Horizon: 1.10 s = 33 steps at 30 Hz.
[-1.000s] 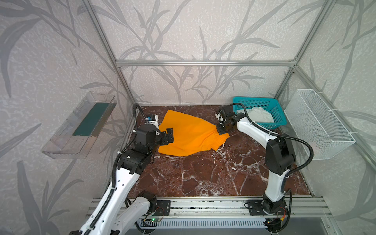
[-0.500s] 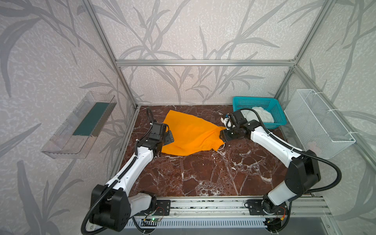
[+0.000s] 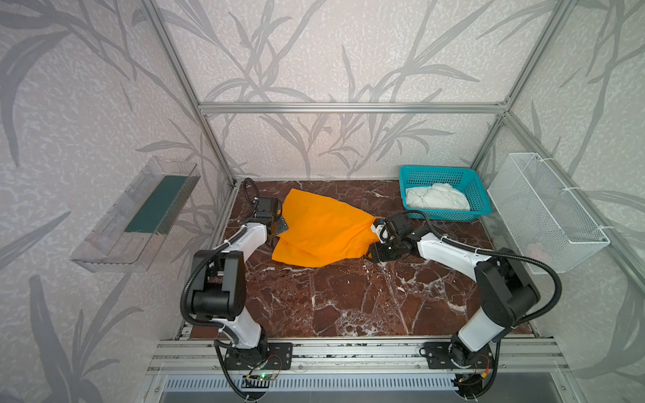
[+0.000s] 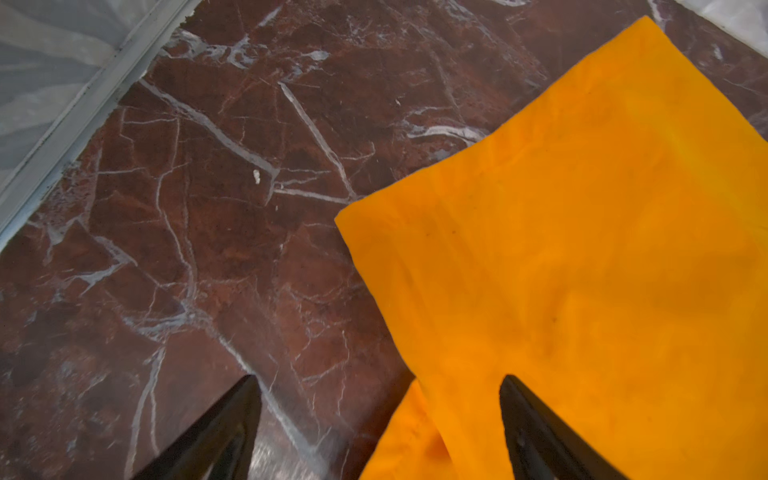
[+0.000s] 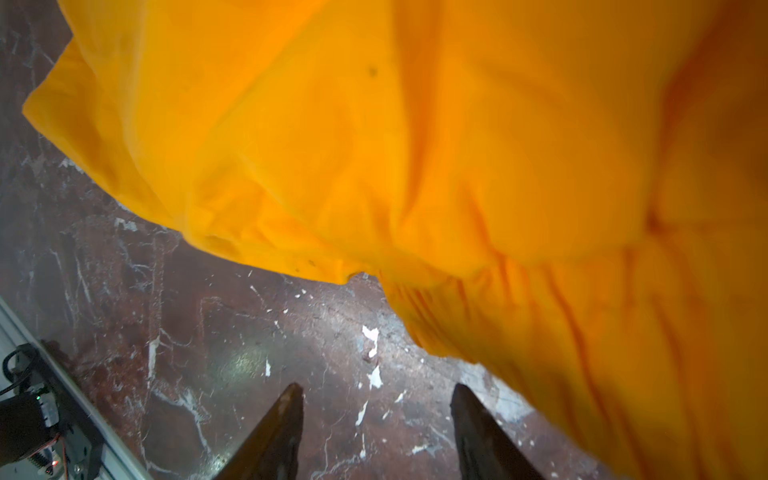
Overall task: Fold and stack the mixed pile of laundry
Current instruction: 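Grasp the pants edge nearest the left gripper while the right gripper holds the waistband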
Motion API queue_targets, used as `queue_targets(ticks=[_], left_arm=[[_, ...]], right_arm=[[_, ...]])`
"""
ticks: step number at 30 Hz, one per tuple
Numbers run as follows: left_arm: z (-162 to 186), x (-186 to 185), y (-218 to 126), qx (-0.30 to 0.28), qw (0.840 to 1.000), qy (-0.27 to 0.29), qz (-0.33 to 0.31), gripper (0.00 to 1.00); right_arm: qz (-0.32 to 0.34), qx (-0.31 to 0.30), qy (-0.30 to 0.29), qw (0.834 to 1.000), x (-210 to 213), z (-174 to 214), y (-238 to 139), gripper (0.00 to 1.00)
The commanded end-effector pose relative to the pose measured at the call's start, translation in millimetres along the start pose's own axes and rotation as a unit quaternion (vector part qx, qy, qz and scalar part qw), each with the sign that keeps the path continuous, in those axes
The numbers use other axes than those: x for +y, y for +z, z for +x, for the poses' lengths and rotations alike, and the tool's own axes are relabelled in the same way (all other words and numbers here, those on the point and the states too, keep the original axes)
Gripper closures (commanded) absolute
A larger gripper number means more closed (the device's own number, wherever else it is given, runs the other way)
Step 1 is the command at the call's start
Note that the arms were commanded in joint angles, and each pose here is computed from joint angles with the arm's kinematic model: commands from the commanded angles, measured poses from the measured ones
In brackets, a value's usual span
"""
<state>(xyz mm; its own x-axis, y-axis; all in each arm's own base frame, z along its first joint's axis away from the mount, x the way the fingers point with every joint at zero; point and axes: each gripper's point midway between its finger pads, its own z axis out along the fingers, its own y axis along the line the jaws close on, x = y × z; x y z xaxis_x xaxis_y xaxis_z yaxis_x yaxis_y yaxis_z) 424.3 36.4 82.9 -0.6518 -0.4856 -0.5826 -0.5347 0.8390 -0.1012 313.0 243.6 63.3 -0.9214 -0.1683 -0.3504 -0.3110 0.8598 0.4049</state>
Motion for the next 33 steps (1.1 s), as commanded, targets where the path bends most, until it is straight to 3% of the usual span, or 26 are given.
queue_targets(ticks=[1, 8, 11, 19, 28, 33], left_arm=[[-21.8, 3.4, 16.0, -0.011, 1.000, -0.012, -0.015, 0.15], [-29.7, 17.4, 55.9, 0.039, 0.997, -0.041, -0.044, 0.21], [-23.4, 15.4, 68.2, 0.083, 0.995, -0.046, -0.032, 0.28], [-5.5, 9.1, 72.1, 0.119, 0.991, -0.057, -0.010, 0.33], [3.0, 10.5, 86.3, 0.144, 0.987, -0.074, -0.008, 0.43], [7.3, 14.0, 95.5, 0.162, 0.982, -0.097, -0.002, 0.68]], right_arm=[[0.018, -0.024, 0.009, 1.000, -7.3, -18.2, 12.9, 0.42], [0.019, -0.039, 0.037, 0.998, -15.8, -30.0, 29.3, 0.42], [0.012, -0.050, 0.041, 0.998, -14.5, -36.1, 31.8, 0.42], [0.002, -0.042, 0.043, 0.998, -12.3, -41.3, 42.9, 0.41], [0.008, -0.050, 0.041, 0.998, -14.0, -45.3, 45.6, 0.67], [0.008, -0.055, 0.039, 0.998, -14.1, -47.6, 45.4, 0.84]])
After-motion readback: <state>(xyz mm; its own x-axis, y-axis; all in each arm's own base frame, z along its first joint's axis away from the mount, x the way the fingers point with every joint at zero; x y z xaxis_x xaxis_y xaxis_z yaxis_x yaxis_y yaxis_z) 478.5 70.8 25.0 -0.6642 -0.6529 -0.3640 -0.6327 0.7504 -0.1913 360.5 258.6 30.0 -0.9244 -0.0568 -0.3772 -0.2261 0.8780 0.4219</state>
